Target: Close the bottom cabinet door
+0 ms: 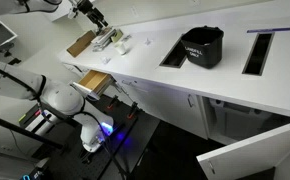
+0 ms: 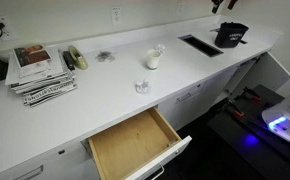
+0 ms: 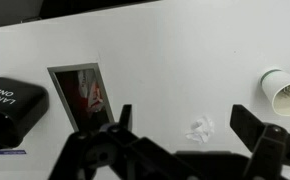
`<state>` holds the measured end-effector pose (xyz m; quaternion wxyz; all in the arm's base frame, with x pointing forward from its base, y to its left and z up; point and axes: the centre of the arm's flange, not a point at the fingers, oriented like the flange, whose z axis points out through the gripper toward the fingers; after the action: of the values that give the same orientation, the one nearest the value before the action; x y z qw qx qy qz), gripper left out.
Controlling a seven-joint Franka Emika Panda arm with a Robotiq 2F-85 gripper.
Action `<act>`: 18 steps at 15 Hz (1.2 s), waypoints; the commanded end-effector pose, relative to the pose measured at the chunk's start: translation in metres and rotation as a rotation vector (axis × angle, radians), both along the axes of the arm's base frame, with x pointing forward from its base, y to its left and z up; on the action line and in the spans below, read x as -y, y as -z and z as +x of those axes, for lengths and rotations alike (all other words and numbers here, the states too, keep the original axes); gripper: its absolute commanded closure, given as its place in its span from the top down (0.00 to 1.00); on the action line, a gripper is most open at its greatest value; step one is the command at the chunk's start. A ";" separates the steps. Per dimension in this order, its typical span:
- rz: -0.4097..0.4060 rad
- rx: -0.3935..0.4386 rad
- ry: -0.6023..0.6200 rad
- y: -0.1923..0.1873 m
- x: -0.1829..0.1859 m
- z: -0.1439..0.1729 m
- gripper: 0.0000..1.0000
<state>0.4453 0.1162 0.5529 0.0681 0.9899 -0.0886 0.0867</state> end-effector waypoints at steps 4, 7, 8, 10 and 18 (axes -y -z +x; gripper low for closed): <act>0.000 0.000 0.000 0.000 0.000 0.000 1.00; 0.012 -0.012 0.123 0.002 0.028 -0.008 1.00; 0.026 -0.019 0.197 0.005 0.046 -0.014 1.00; 0.036 -0.035 0.304 0.013 0.083 -0.027 1.00; 0.064 -0.080 0.748 0.078 0.230 -0.125 1.00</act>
<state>0.3698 -0.0783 0.4970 0.0621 0.9237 -0.3778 0.0141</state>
